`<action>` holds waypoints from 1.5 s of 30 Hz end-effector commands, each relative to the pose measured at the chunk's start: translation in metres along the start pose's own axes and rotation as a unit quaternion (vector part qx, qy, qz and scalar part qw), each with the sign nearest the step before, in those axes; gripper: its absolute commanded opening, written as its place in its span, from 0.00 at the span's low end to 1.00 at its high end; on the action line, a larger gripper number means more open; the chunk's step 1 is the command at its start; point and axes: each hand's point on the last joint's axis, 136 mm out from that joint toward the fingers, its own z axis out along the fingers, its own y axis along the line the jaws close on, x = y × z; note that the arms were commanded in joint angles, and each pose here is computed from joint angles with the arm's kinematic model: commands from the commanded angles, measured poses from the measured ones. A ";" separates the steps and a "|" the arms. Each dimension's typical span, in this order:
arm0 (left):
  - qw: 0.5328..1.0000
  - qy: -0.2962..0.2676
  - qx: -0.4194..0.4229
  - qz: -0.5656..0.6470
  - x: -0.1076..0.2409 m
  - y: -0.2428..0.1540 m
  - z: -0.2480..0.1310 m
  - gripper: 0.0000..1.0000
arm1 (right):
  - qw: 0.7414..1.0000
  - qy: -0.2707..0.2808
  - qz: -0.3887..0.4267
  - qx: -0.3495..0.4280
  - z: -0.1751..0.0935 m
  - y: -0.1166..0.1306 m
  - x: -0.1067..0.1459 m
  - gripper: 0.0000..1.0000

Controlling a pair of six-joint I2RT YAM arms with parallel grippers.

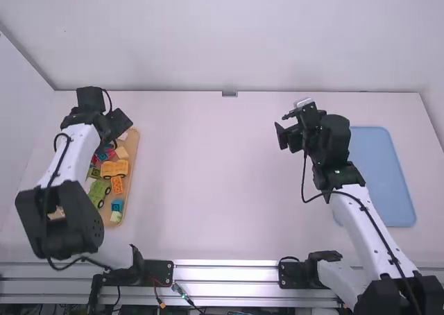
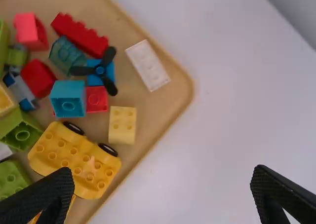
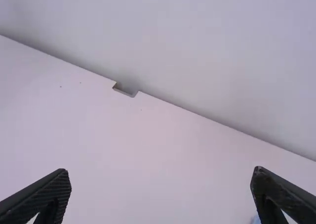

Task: Assemble lego blocks to make yellow taxi

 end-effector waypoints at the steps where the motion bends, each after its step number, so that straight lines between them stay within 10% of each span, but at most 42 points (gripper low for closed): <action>1: 0.994 0.032 -0.028 -0.100 0.006 0.013 0.019 0.98 | 1.000 -0.015 -0.009 0.002 0.002 -0.005 -0.016 0.98; 45: 0.945 0.085 -0.130 -0.287 0.084 0.072 0.067 0.80 | 0.999 -0.033 -0.014 -0.006 0.005 0.003 -0.027 0.99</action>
